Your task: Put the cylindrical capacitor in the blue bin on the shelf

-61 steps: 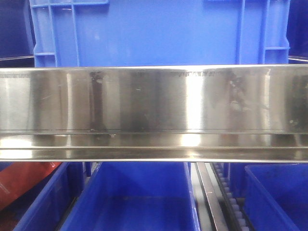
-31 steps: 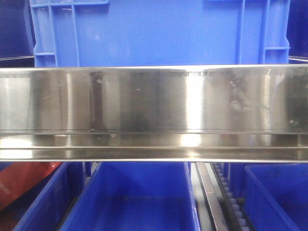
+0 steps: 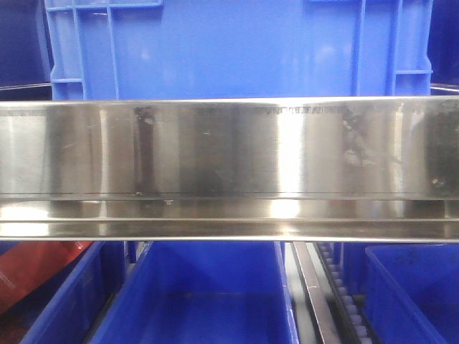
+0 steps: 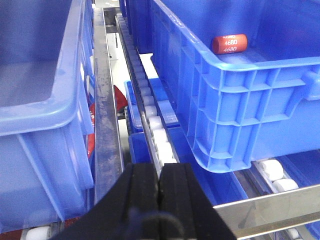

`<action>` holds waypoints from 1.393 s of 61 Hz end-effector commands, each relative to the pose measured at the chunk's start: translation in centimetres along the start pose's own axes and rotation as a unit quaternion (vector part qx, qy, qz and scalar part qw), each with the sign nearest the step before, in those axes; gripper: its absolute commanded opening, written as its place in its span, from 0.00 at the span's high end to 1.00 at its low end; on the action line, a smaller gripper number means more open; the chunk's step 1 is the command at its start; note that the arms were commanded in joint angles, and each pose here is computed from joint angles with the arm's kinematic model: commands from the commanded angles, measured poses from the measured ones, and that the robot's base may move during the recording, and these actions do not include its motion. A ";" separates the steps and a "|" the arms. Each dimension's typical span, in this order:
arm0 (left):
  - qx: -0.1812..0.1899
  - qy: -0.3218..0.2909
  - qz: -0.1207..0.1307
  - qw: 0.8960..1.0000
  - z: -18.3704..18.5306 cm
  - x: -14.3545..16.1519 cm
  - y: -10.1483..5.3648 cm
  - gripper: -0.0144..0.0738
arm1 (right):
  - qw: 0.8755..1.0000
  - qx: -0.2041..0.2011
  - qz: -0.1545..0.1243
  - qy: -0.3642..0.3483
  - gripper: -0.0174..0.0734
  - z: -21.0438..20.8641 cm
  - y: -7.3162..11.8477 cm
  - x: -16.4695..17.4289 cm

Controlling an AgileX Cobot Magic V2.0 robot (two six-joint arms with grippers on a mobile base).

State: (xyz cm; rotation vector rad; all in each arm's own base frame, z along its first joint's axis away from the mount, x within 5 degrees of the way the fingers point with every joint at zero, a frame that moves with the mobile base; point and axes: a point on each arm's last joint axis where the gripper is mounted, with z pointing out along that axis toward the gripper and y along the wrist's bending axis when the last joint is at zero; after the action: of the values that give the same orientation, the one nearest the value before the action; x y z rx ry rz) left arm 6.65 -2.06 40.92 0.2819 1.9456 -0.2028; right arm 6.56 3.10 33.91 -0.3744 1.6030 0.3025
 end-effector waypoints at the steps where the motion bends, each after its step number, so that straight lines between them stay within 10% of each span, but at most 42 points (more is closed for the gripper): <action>1: -0.011 -0.028 -0.009 1.000 -0.7 0.3 0.1 0.96 | 1.000 0.006 -0.002 -0.012 0.98 -0.1 -0.1 -0.1; 25: -0.110 -0.174 -0.029 0.978 0.4 9.6 0.9 0.96 | 1.000 0.006 -0.002 -0.012 0.98 -0.1 -0.1 -0.1; 51: -0.119 -0.192 -0.027 0.974 6.3 19.4 1.6 0.96 | 1.000 0.006 -0.002 -0.013 0.98 -0.1 -0.1 -0.1; 85: -0.100 -0.208 -0.020 0.973 6.3 19.2 1.4 0.96 | 1.000 0.007 -0.002 -0.015 0.98 -0.1 -0.1 -0.2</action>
State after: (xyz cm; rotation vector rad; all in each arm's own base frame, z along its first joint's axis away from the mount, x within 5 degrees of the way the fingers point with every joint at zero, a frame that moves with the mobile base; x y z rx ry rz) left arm 5.68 -0.47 20.50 0.0552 1.5708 -0.0728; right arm 6.56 3.09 33.93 -0.3738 1.6013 0.3025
